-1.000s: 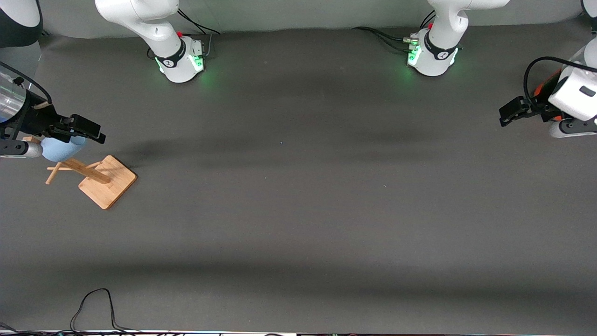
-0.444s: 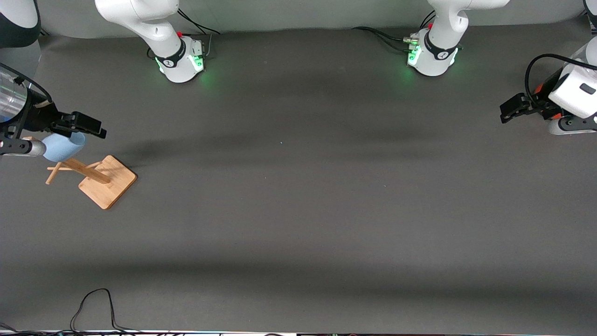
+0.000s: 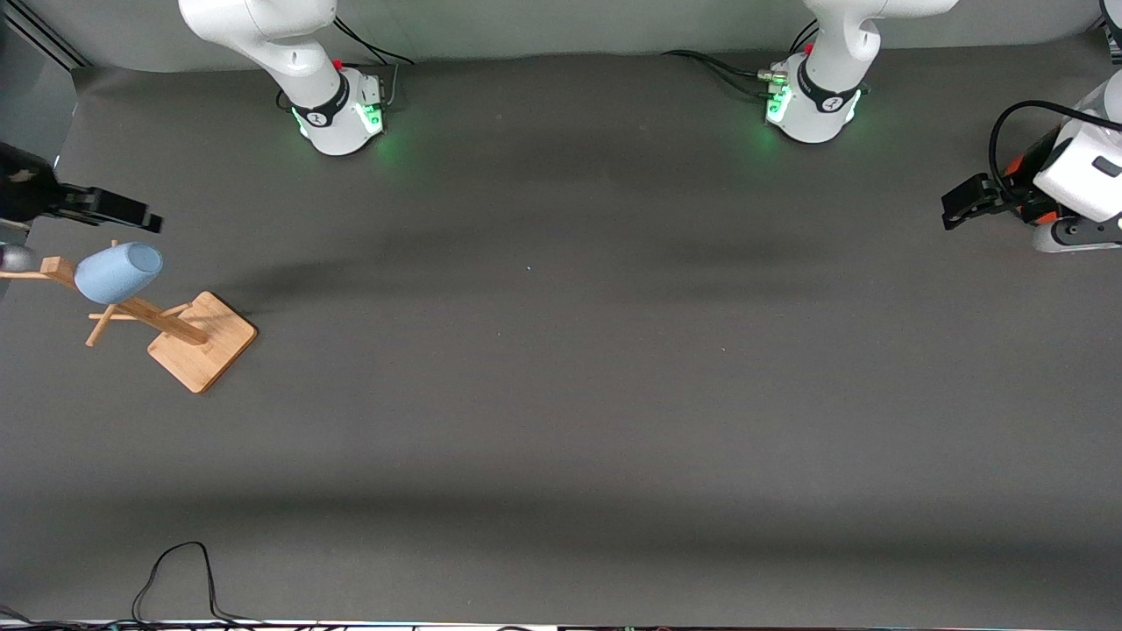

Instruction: Rotate and upright cup with both arms

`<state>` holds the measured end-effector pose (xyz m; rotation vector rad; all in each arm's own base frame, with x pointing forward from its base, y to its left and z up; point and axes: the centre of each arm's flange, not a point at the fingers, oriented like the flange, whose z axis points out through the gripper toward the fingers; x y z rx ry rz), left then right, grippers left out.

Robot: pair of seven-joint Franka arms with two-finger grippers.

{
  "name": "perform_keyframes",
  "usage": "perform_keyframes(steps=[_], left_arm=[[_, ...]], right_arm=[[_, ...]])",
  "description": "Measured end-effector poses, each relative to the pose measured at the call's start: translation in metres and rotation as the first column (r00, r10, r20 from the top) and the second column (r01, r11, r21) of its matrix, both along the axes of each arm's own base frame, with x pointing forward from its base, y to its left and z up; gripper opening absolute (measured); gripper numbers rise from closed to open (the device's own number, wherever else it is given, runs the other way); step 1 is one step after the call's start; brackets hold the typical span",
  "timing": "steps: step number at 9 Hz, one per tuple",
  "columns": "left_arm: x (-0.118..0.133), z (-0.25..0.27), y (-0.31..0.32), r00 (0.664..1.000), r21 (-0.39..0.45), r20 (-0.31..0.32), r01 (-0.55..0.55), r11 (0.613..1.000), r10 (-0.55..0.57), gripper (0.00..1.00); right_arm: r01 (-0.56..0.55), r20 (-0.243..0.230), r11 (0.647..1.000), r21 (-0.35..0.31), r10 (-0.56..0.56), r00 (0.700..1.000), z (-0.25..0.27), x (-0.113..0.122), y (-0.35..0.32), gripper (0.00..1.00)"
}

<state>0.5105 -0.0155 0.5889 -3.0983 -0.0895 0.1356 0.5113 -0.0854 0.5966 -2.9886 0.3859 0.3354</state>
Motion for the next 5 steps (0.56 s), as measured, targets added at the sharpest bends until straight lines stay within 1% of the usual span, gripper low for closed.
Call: perform_keyframes(steps=[1,2,3,4,5], left_arm=[[0.0,0.0,0.0,1.0,0.0,0.0,0.001,1.0,-0.001,1.0],[0.0,0.0,-0.001,1.0,0.0,0.0,0.003,1.0,-0.003,1.0],[0.0,0.0,-0.001,1.0,0.0,-0.001,0.004,1.0,-0.004,1.0],[0.0,0.0,-0.001,1.0,0.0,-0.001,0.005,1.0,-0.005,1.0],[0.0,0.0,-0.001,1.0,0.0,-0.002,0.007,1.0,-0.007,1.0]], right_arm=[[0.053,-0.014,0.998,0.024,-0.052,0.999,-0.001,-0.007,-0.027,1.0],[0.107,-0.015,0.992,0.065,-0.106,0.994,-0.002,-0.012,-0.048,1.0],[0.174,-0.022,0.98,0.101,-0.172,0.985,-0.005,-0.012,-0.062,1.0],[0.231,-0.046,0.966,0.114,-0.227,0.973,-0.015,-0.006,-0.067,1.0],[0.267,-0.089,0.957,0.115,-0.258,0.962,-0.036,0.004,-0.07,1.0]])
